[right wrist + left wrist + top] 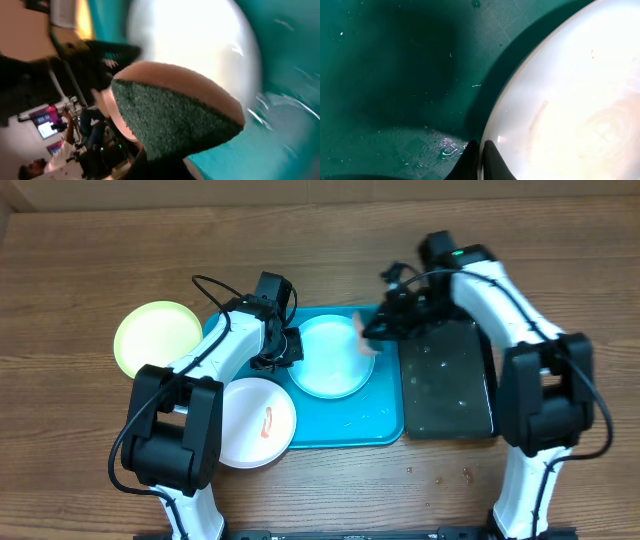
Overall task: Clean dirty plates on tray and stack at the side
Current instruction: 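Dip the sponge back into the black tray water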
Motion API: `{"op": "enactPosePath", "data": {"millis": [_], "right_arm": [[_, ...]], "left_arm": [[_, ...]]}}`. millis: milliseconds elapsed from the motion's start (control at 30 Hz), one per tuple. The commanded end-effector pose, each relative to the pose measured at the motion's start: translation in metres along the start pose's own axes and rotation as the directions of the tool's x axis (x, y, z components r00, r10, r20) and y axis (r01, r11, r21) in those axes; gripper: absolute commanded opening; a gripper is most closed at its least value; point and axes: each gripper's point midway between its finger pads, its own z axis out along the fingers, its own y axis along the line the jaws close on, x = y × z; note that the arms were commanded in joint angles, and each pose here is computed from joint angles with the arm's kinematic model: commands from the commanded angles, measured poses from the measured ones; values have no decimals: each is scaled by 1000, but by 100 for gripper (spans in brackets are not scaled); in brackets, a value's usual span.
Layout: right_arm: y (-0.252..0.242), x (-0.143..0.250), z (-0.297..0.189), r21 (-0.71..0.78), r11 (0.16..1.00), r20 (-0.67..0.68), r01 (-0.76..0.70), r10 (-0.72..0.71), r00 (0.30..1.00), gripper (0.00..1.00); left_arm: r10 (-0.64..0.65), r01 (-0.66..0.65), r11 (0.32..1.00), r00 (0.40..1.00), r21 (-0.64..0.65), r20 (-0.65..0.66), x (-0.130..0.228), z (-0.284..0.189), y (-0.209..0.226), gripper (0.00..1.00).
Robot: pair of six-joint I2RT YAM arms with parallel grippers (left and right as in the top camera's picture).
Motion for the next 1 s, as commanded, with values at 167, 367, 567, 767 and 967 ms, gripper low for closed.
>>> {"op": "enactPosePath", "data": {"millis": [167, 367, 567, 767, 967], "right_arm": [[-97, 35, -67, 495, 864, -24, -87, 113, 993, 4], [-126, 45, -68, 600, 785, 2, -157, 195, 981, 4], [-143, 43, -54, 604, 777, 30, -177, 200, 979, 22], [-149, 39, -50, 603, 779, 45, -173, 183, 982, 100], [-159, 41, -40, 602, 780, 47, -173, 182, 982, 100]], "left_arm": [[-1, 1, 1000, 1000, -1, -10, 3, 3, 0, 6], [-1, 1, 1000, 1000, -2, -11, 3, 3, 0, 7], [-1, 1, 1000, 1000, -1, -11, 3, 3, 0, 9], [-1, 1, 1000, 1000, -1, -12, 4, 3, 0, 10], [-1, 1, 1000, 1000, -2, -13, 4, 3, 0, 10]]}}
